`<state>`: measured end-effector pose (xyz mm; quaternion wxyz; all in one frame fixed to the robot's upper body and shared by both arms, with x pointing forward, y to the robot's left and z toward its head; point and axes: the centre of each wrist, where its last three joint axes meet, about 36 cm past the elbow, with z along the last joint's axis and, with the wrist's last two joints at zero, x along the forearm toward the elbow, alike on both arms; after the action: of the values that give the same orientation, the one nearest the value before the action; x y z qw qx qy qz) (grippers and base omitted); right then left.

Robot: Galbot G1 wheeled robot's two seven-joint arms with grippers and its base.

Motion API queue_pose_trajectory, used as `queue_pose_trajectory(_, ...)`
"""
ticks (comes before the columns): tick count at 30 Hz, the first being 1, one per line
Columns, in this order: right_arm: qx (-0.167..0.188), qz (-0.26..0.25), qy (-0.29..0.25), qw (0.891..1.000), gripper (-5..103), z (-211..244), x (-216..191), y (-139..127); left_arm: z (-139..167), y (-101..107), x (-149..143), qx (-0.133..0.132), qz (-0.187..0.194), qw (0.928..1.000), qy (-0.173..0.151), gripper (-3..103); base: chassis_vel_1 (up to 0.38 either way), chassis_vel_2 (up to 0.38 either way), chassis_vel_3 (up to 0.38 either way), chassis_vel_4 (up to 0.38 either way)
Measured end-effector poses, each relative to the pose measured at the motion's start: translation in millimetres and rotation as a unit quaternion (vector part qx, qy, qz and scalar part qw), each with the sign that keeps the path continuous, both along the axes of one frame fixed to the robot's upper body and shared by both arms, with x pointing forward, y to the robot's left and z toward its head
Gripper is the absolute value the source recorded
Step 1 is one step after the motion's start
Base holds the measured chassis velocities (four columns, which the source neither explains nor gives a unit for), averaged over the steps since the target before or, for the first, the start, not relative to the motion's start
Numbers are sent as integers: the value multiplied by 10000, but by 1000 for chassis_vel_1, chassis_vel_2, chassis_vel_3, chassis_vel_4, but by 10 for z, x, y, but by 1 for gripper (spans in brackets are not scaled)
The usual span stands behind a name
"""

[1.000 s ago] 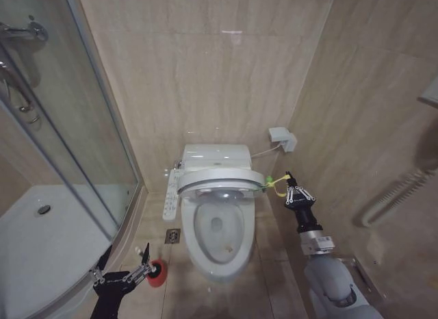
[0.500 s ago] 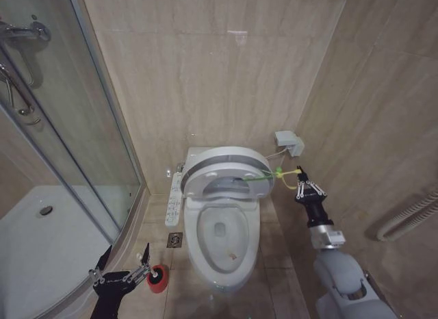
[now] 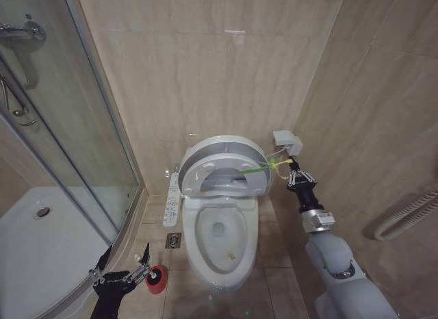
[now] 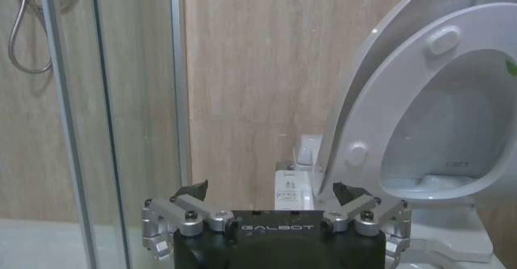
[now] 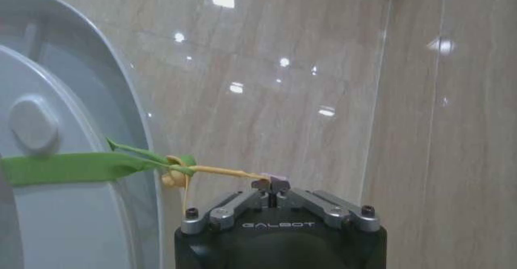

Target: Open the toilet lid, clean the toilet bowl with a toilet brush, close the toilet lid, and flush.

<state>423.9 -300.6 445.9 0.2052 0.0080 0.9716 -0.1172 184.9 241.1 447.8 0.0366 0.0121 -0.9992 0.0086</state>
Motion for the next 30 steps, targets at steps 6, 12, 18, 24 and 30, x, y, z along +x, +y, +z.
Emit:
queue_pose_trajectory(6,231,21,109,9997,1,10,163,54,0,0,0,0,0,10000,0,100,0,0,0,0)
queue_pose_trajectory(12,347,-9,205,9992,1,-74,313,62,0,0,0,0,0,10000,0,100,0,0,0,0)
queue_pose_trajectory(18,315,-6,171,9994,1,-106,414,22,0,0,0,0,0,10000,-1,100,0,0,0,0)
queue_pose_trajectory(24,349,-27,106,9993,1,-62,521,-7,0,0,0,0,0,10000,0,100,0,0,0,0)
queue_pose_trajectory(30,416,-42,45,9991,1,-7,693,-21,0,0,0,0,0,10000,0,100,0,0,0,0)
